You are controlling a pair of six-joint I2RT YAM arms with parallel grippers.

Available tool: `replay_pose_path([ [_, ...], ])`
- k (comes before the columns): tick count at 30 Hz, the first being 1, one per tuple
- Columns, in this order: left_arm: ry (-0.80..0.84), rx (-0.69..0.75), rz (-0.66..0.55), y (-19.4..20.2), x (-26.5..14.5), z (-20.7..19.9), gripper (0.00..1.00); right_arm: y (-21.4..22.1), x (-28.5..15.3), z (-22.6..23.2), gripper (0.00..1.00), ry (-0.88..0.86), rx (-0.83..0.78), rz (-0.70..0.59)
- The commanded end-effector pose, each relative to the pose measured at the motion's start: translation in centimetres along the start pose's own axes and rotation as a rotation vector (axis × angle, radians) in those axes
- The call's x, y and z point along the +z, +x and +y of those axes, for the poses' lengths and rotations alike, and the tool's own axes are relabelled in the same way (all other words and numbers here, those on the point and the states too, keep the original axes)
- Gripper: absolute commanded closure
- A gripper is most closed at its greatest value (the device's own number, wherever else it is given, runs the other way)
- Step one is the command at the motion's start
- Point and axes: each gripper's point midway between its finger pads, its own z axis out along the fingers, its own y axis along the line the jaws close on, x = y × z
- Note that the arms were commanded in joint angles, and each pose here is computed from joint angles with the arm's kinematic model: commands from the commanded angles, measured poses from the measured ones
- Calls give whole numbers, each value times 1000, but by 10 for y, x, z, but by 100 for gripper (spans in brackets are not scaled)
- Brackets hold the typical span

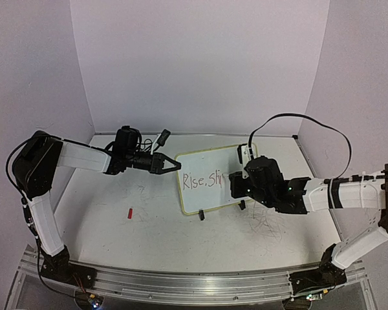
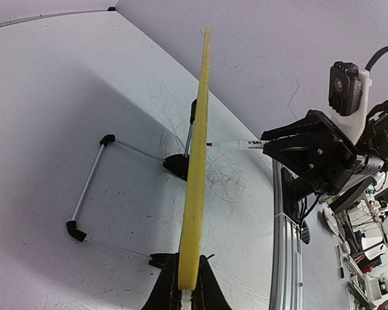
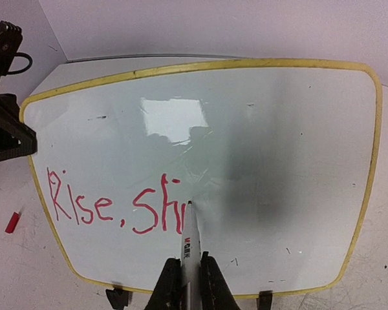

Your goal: Write a sentence on the whiteboard

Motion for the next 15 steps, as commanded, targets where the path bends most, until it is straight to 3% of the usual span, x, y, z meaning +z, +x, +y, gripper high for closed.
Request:
replay_pose_path([
  [1,-27,9,3,-7,1,-5,100,-22,5,3,100,16,0,-55],
  [15,-28,9,5,-6,1,-4,100,-4,6,-6,100,40,2,-13],
])
